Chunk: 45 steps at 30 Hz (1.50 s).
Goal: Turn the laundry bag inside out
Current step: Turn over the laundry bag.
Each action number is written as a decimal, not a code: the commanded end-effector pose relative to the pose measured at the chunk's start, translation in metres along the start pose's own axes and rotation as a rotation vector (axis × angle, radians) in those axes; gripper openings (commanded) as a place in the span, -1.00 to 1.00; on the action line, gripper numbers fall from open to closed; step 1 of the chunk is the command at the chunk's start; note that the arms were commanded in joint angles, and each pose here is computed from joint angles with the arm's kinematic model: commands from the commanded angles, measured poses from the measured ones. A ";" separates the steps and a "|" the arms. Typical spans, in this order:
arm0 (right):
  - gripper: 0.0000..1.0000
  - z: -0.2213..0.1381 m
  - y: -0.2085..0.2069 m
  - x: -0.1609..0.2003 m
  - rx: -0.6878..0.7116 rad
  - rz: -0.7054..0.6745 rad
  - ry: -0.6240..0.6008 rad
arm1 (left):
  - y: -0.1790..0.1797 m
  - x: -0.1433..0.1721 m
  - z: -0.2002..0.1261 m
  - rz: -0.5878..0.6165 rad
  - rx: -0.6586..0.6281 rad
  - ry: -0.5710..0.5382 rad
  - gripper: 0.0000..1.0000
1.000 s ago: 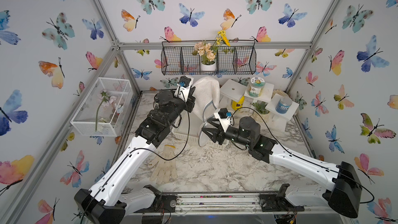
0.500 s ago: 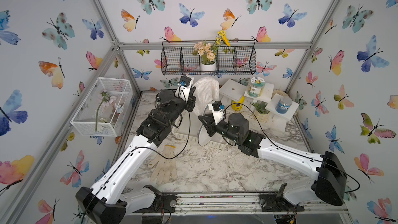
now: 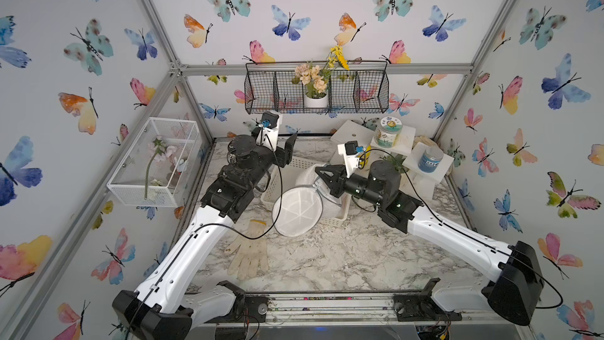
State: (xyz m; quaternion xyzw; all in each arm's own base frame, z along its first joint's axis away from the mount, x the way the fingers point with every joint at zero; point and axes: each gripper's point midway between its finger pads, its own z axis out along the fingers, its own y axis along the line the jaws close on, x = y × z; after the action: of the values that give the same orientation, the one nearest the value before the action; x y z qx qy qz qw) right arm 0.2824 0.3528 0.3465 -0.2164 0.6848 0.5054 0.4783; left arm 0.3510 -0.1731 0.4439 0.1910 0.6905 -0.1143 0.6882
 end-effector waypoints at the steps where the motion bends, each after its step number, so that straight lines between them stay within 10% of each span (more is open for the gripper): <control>1: -0.95 -0.010 0.022 0.001 -0.243 0.164 0.057 | -0.001 -0.015 -0.028 0.034 0.027 -0.043 0.40; 8: -0.96 -0.017 0.040 -0.003 -0.561 0.250 0.156 | -0.026 0.039 -0.054 0.046 0.159 0.047 0.09; 18: -0.96 -0.003 0.031 0.000 -0.548 0.142 0.228 | -0.008 0.137 -0.069 -0.119 -0.002 0.199 0.31; 23: -0.96 -0.016 0.045 -0.006 -0.581 0.039 0.226 | -0.039 0.166 -0.067 -0.128 0.161 0.237 0.20; 34: -0.96 -0.024 0.048 -0.024 -0.507 -0.047 0.123 | -0.135 0.144 -0.072 -0.075 0.594 0.076 0.34; 45: -0.96 -0.035 0.058 -0.023 -0.554 -0.046 0.121 | -0.109 0.116 -0.058 -0.113 0.410 -0.103 0.56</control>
State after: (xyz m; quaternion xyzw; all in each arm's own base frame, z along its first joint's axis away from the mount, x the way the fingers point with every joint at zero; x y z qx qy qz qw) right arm 0.2376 0.3460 0.3837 -0.3764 0.5638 0.6442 0.3542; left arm 0.2480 -0.2428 0.2876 0.3171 0.6578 -0.3089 0.6093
